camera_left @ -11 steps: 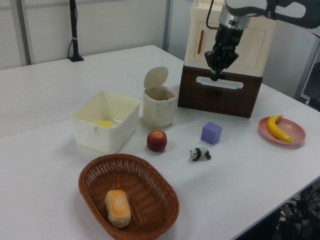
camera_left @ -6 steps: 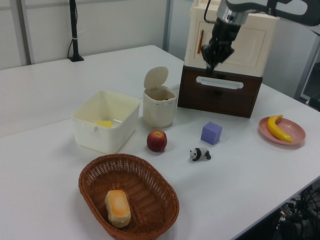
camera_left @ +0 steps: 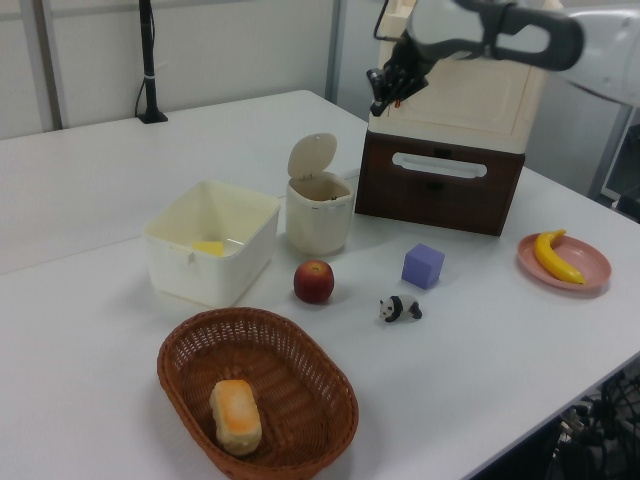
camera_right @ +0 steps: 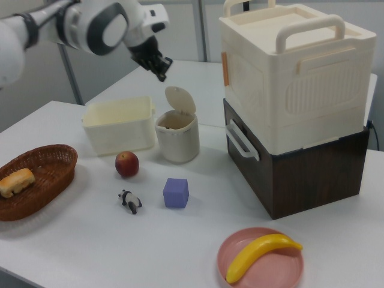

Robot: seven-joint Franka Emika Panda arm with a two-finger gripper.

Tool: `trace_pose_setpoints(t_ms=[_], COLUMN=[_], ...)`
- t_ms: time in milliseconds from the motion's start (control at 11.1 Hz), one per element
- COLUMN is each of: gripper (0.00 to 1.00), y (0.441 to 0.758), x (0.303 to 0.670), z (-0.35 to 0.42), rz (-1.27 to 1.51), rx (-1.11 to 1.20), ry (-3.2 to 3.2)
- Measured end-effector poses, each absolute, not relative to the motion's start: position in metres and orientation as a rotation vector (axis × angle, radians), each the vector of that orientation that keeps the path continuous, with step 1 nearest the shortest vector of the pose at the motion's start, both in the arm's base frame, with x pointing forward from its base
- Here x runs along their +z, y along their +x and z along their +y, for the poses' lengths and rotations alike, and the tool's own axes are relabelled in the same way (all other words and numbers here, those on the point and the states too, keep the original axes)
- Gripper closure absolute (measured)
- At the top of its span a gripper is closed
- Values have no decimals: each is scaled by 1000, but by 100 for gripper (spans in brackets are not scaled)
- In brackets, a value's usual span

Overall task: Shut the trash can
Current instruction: 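Move the gripper over the cream trash can's open lid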

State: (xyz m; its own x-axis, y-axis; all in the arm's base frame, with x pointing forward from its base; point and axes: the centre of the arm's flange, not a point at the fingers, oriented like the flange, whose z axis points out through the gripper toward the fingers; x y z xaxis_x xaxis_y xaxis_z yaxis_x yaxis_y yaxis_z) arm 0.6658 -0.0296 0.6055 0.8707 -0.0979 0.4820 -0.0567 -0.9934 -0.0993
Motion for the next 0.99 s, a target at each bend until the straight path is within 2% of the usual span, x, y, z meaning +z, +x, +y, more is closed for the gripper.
trace_pose_setpoints(t_ms=[181,362,633,994], gripper=[99,99,99,99], y=[705,724,737,760], x=[586,580,576,533], z=[-37,-38,-36,-18], rz=[137,108,88,53], rx=[-904,-1065,-1260,-1296], ry=[-2931,-2896,-2833,-2820])
